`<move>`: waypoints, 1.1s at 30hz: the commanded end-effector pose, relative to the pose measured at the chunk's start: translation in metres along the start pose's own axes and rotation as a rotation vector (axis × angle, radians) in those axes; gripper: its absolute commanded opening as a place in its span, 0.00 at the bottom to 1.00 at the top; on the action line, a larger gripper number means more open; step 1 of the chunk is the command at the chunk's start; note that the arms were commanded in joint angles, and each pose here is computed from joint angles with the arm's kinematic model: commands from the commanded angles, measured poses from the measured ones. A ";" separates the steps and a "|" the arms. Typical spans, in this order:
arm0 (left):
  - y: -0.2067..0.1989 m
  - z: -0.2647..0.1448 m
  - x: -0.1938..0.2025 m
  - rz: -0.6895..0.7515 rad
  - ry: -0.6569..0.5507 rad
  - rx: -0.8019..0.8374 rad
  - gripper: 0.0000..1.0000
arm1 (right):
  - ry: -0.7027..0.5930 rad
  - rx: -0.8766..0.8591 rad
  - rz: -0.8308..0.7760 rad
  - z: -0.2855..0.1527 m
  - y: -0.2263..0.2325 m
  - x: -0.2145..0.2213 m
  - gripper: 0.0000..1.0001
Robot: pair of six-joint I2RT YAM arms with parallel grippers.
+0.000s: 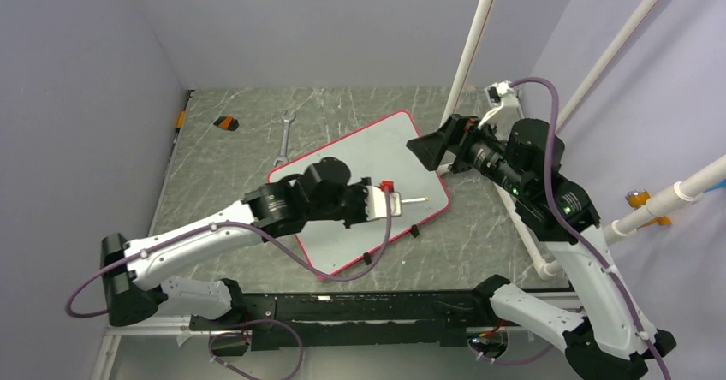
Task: Write a sentence on the whiteboard
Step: Pass from the left arm to the right
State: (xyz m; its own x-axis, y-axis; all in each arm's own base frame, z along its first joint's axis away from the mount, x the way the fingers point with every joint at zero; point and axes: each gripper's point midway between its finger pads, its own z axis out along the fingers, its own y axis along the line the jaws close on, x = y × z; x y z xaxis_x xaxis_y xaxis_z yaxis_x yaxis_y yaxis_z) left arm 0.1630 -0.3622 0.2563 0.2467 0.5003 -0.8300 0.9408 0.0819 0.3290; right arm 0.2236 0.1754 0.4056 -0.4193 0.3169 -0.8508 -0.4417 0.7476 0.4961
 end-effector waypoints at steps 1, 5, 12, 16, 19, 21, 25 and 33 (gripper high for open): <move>0.035 -0.051 -0.011 0.086 -0.005 -0.134 0.00 | -0.013 -0.181 0.003 0.007 0.037 -0.013 1.00; 0.049 -0.078 -0.005 0.115 -0.015 -0.207 0.00 | 0.085 -0.306 -0.001 0.021 0.055 0.003 1.00; 0.059 -0.112 0.001 0.158 -0.073 -0.314 0.00 | 0.239 -0.480 -0.023 0.034 0.073 0.032 1.00; 0.061 -0.116 0.004 0.160 -0.099 -0.342 0.00 | 0.307 -0.509 -0.023 0.044 0.070 0.048 0.99; 0.061 -0.113 0.007 0.158 -0.103 -0.341 0.00 | 0.361 -0.543 -0.025 0.049 0.070 0.060 0.97; 0.061 -0.111 0.008 0.152 -0.114 -0.332 0.00 | 0.396 -0.551 -0.026 0.053 0.067 0.069 0.96; 0.063 -0.108 0.013 0.134 -0.129 -0.329 0.00 | 0.464 -0.577 -0.028 0.059 0.064 0.083 0.90; 0.063 -0.099 0.023 0.103 -0.124 -0.313 0.00 | 0.537 -0.592 -0.010 0.069 0.055 0.105 0.80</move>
State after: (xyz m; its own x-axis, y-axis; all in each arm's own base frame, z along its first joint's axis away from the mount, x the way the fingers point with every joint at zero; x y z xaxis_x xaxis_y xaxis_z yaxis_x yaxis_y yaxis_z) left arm 0.2045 -0.2532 0.2970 0.3693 0.4570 -0.8092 0.7929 0.2993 0.5308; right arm 0.2167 0.2874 0.3329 -0.6925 -0.0965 -0.7149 -0.7003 0.3275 0.6342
